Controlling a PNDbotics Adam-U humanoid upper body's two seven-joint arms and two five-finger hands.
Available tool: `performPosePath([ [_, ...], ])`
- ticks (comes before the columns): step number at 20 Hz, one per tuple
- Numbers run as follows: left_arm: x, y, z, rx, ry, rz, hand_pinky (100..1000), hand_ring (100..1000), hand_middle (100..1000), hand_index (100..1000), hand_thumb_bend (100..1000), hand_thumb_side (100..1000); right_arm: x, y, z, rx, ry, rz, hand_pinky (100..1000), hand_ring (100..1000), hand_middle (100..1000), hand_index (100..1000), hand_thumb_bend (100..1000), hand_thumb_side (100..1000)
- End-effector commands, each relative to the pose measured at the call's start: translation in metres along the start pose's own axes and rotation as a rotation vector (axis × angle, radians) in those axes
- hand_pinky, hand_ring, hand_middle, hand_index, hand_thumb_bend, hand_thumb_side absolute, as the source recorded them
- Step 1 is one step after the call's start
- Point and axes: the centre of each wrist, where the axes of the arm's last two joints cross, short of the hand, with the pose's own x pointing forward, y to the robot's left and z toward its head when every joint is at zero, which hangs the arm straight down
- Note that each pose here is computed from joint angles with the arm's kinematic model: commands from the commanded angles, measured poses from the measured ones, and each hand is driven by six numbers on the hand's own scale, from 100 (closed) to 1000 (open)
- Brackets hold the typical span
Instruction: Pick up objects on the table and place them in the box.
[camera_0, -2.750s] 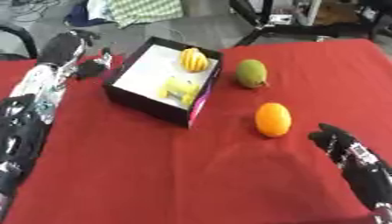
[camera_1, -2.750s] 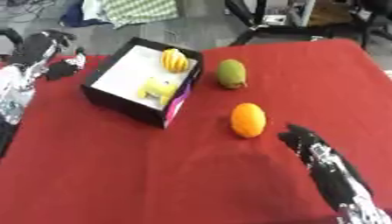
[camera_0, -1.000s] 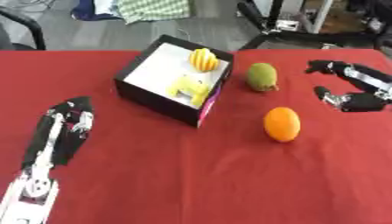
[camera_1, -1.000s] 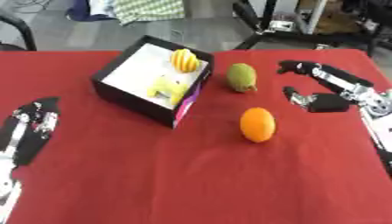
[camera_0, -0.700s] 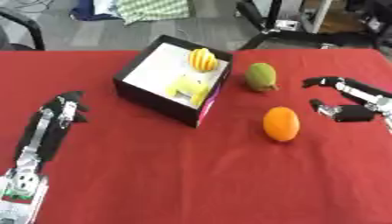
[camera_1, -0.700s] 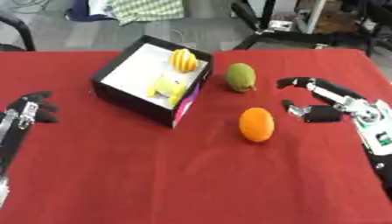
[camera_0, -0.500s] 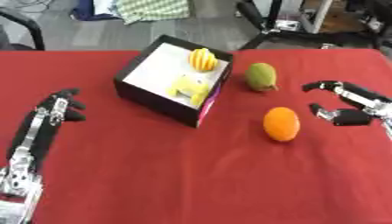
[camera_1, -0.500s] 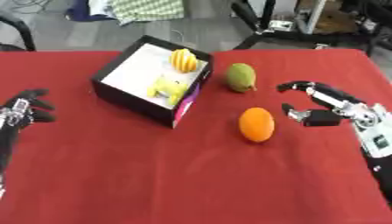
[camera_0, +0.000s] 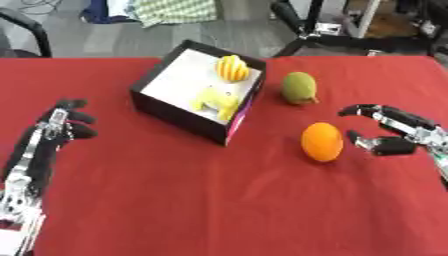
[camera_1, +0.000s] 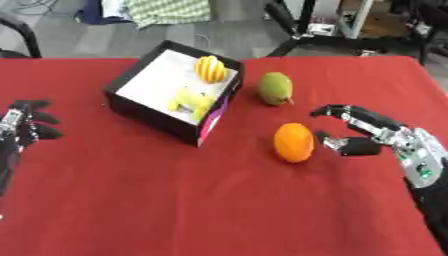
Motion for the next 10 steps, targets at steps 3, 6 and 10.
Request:
performPosePath([
  [3,0.0061,0.0056,-0.0017,-0.005,-0.021,-0.019,697,554,581,842,100,1000,0.0028,-0.0097,-0.0018,0.014,-0.026,0.048,1000,974,855,917,100,757],
  [6,0.0061,0.0056,-0.0017,-0.005,-0.022,-0.019,697,554,581,843,100,1000,0.0042,-0.0076,-0.0043,0.023,-0.036,0.049,1000,974,854,915,100,766],
  [10,0.0055,0.0053,-0.0016,-0.007,-0.019,-0.018,697,554,581,843,100,1000,0.0052,-0.0056,-0.0073,0.042,-0.041,0.054,1000,973,855,915,100,771],
])
